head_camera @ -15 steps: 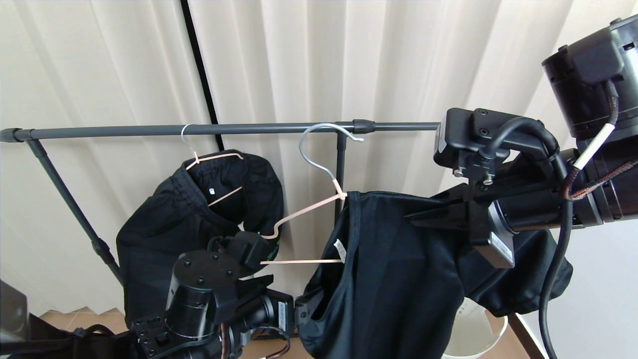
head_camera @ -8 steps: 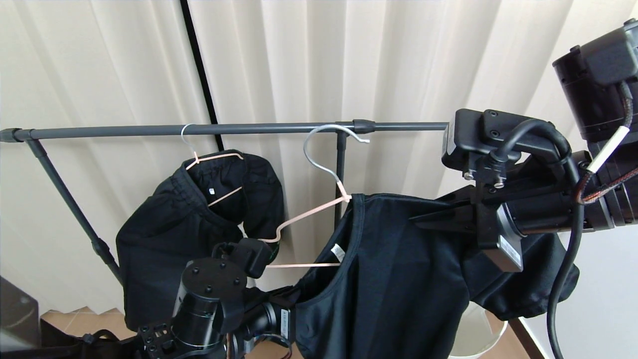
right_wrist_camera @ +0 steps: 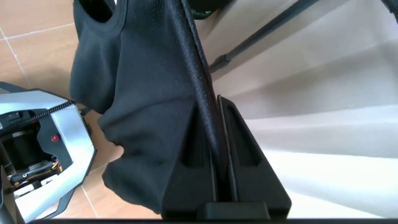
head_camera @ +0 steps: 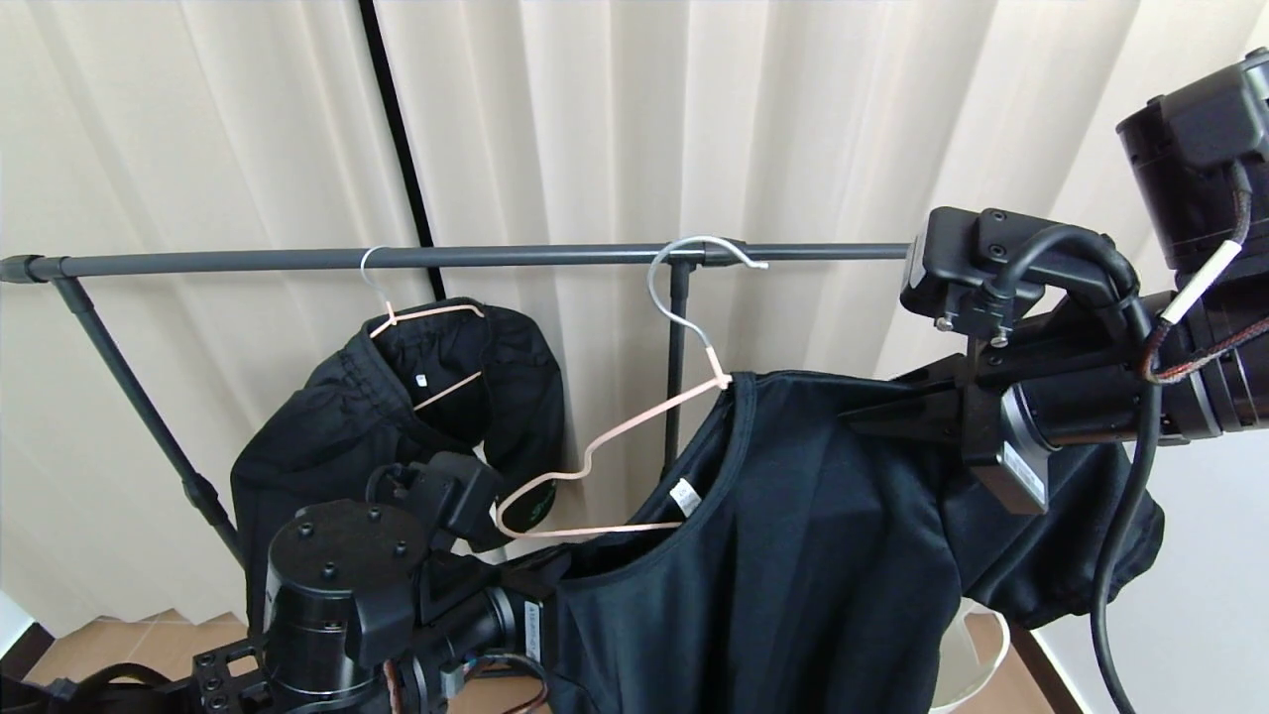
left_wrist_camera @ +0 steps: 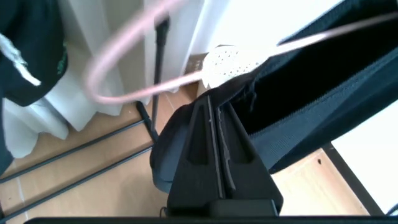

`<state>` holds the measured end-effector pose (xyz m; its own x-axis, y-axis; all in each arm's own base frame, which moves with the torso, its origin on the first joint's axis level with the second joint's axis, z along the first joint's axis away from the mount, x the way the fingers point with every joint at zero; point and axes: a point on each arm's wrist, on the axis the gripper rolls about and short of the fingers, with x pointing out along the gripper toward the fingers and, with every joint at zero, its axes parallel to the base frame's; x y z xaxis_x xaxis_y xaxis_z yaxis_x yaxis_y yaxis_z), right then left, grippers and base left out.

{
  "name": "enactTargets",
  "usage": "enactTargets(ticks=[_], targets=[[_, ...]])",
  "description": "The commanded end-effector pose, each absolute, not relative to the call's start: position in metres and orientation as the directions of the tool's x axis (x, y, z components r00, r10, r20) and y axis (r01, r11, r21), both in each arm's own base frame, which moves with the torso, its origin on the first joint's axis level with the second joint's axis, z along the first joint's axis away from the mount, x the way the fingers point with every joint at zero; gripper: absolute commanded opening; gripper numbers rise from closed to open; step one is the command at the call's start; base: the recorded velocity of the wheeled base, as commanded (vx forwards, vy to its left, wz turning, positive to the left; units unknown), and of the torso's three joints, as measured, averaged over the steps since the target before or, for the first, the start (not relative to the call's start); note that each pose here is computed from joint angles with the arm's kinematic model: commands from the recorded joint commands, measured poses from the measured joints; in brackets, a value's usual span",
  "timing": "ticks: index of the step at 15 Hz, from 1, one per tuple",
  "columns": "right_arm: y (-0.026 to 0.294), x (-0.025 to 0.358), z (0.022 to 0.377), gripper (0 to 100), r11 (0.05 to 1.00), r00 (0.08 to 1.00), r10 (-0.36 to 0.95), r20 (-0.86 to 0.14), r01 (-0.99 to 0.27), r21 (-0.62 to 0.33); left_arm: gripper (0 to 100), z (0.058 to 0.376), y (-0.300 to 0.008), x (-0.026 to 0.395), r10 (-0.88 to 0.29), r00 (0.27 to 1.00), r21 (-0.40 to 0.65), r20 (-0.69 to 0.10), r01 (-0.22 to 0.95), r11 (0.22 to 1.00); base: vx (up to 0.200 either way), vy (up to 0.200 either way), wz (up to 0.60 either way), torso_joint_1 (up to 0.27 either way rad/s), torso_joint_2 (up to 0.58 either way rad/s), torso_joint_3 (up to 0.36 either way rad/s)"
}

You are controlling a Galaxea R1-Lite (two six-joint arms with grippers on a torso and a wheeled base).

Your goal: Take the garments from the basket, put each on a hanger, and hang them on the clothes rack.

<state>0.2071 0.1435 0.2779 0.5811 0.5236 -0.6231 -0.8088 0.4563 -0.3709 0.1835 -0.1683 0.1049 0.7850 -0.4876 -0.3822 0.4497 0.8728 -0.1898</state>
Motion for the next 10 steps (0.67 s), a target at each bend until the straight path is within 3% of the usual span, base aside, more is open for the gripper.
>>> enactTargets(ticks=[1,10], targets=[[0.141,0.206,0.274,0,0.456,0.574,0.517,-0.635,-0.813,-0.363,0,0.105,-0.161,0.19,-0.457,0.804,-0.19,-0.382,0.415,0.89,0.0,0.0,0.0,0.0,0.0,0.0],[0.126,0.195,0.274,0,0.509,0.593,0.503,-0.629,-0.791,-0.339,0,0.107,-0.15,0.191,-0.43,0.82,-0.192,-0.378,0.386,0.903,0.0,0.0,0.0,0.0,0.0,0.0]])
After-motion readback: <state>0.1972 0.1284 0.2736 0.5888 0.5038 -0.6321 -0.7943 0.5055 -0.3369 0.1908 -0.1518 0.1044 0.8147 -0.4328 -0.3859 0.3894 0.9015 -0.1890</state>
